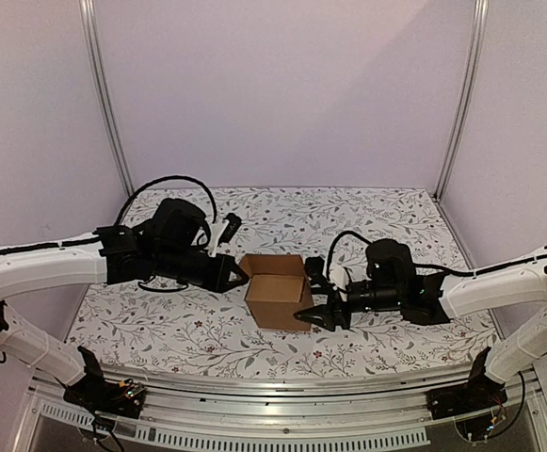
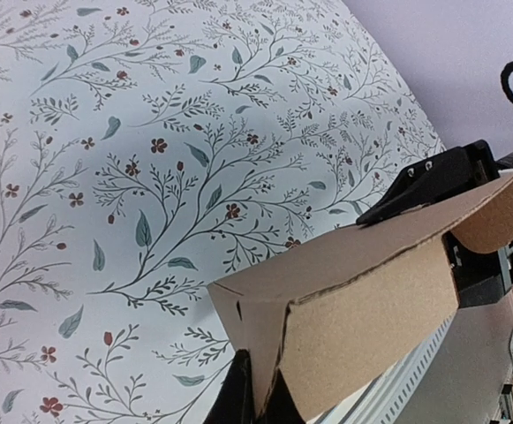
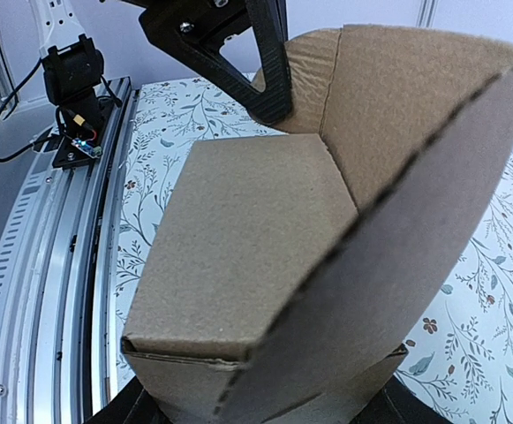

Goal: Fold the paper box

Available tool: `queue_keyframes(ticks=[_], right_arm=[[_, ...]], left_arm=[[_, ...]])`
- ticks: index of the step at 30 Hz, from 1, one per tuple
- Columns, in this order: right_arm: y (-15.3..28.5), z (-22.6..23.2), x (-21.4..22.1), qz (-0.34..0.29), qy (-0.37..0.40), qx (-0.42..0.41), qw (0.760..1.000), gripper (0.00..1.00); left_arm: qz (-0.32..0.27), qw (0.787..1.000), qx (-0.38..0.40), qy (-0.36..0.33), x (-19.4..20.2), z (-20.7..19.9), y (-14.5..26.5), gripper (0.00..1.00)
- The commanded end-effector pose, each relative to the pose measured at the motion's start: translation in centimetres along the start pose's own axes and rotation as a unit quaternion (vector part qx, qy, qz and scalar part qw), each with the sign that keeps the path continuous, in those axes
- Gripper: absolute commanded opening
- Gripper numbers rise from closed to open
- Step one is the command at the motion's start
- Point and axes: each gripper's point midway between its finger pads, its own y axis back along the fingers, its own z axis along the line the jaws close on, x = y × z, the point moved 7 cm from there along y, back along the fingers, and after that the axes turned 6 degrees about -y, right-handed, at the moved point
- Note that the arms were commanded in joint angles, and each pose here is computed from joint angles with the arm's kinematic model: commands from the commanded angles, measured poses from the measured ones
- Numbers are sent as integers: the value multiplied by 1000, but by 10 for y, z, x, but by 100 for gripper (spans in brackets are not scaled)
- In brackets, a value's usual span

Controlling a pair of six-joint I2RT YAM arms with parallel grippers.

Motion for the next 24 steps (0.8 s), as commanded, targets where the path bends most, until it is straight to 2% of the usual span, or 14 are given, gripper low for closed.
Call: queue_keyframes(ticks=[1, 9, 14, 24], right_arm=[[-6, -2, 14, 2, 10, 25, 1000, 36], [-9, 0, 22, 11, 13, 32, 999, 37], [-10, 0, 24, 12, 14, 34, 999, 37], [-11, 0, 23, 9, 14, 38, 999, 38]], left_arm=[[-8, 1000, -17, -2, -8, -4, 0, 2], [6, 998, -69, -9, -14, 0, -1, 12], [4, 995, -94, -18, -18, 2, 4, 13], [16, 996, -88, -20, -16, -2, -3, 13]])
